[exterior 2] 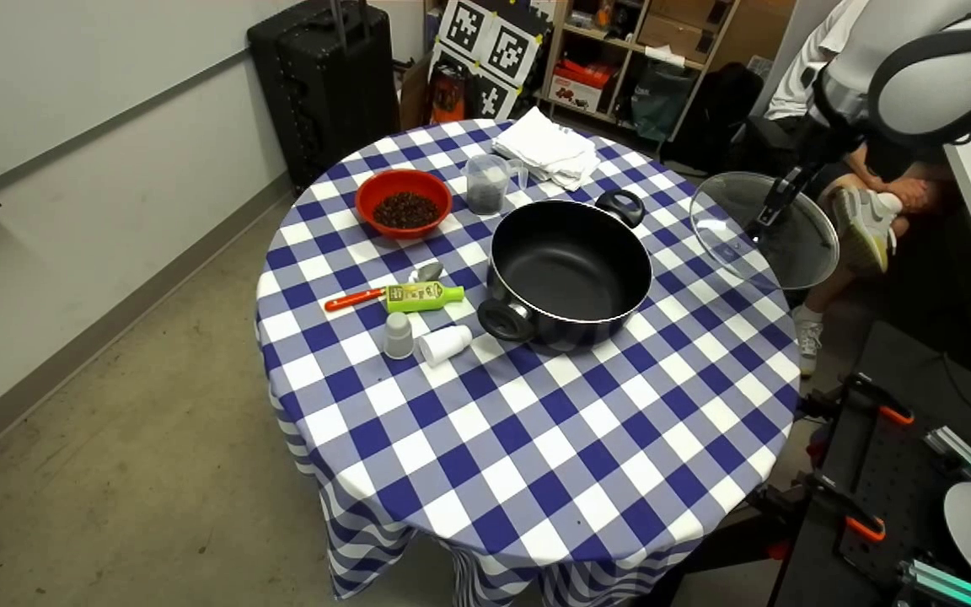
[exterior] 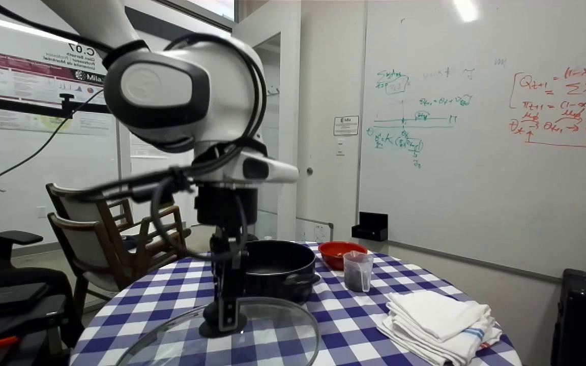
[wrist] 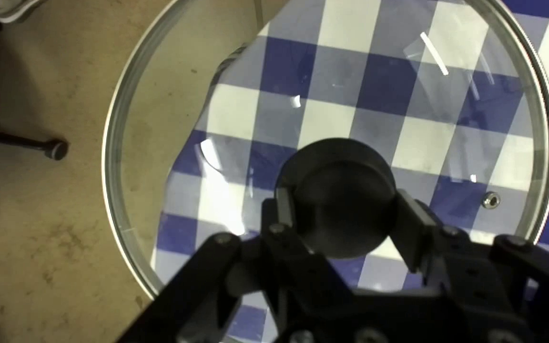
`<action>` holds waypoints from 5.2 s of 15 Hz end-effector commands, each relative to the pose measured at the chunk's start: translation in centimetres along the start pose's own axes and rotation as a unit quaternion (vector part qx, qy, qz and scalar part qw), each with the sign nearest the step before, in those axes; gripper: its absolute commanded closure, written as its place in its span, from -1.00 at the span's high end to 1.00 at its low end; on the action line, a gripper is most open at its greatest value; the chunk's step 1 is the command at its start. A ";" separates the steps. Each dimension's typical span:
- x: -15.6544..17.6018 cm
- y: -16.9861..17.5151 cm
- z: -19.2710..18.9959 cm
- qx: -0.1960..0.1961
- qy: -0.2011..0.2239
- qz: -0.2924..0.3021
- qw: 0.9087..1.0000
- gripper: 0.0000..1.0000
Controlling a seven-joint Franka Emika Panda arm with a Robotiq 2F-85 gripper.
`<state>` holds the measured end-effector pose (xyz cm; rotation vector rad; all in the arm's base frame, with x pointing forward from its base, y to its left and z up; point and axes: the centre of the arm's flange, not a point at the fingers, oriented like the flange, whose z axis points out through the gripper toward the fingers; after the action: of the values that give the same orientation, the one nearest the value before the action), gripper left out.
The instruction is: Put the glass lid on the black pot
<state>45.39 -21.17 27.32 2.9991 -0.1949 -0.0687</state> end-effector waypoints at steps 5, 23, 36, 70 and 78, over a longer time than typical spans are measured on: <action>0.9 -7.9 -15.1 -0.077 0.091 -0.103 0.988 -0.49; 10.4 -25.5 -13.1 0.007 0.186 -0.273 0.944 -0.49; 12.3 -27.3 -9.0 0.029 0.161 -0.291 0.943 -0.49; 11.0 -30.2 -7.8 -0.020 0.105 -0.365 0.925 -0.49; 11.3 -30.5 -7.0 -0.021 0.090 -0.371 0.924 -0.49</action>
<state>59.96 7.82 29.24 2.8475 0.9035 0.1603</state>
